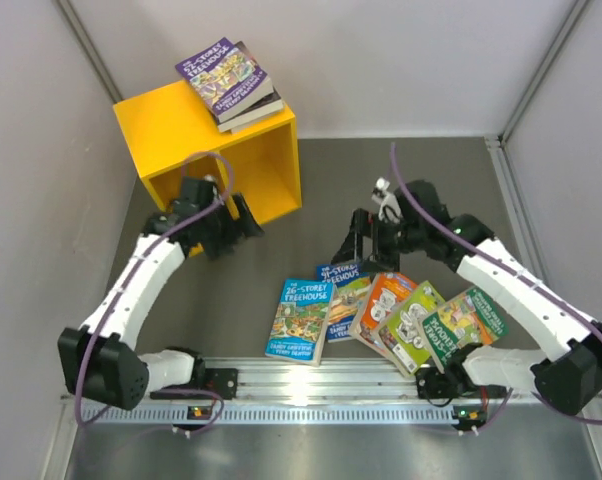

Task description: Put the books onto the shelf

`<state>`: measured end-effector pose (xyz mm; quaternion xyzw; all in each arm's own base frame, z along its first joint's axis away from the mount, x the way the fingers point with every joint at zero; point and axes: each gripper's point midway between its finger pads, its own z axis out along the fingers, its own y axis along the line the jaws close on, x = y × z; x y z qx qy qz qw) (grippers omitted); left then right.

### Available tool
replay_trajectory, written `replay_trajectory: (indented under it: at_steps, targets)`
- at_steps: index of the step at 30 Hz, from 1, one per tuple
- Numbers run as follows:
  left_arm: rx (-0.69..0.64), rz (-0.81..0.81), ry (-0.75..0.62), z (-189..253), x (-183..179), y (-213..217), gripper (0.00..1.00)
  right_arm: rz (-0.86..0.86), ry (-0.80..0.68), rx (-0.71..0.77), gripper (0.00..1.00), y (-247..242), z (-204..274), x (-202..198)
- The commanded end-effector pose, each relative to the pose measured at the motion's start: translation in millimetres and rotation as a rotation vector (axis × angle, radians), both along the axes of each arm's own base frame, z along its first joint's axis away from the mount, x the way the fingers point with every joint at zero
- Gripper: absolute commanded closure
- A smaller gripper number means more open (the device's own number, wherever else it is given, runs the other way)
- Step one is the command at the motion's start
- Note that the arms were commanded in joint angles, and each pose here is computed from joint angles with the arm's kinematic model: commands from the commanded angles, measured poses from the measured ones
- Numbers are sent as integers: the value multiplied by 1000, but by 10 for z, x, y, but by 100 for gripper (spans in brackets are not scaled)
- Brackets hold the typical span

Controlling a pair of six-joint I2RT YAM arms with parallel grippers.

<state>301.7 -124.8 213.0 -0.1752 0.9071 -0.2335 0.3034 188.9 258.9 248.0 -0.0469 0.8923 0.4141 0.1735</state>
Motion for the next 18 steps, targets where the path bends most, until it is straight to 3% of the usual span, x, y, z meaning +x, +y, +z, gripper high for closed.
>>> replay_trajectory:
  at_steps: [1,3,10,14,18]
  targets:
    - [-59,-134,170,-422,-448,-346,2,9,149,-22,7,97,-449,-159]
    - [-71,-196,274,-739,-664,-507,1,15,177,-9,7,153,-545,-180]
    - [-252,-280,325,-1108,-951,-852,1,15,317,-8,7,294,-1014,-344]
    - [-247,-316,374,-1292,-1124,-877,1,15,344,4,6,433,-1208,-382]
    - [-245,-317,411,-1446,-1262,-849,1,-44,341,-96,7,414,-1537,-252]
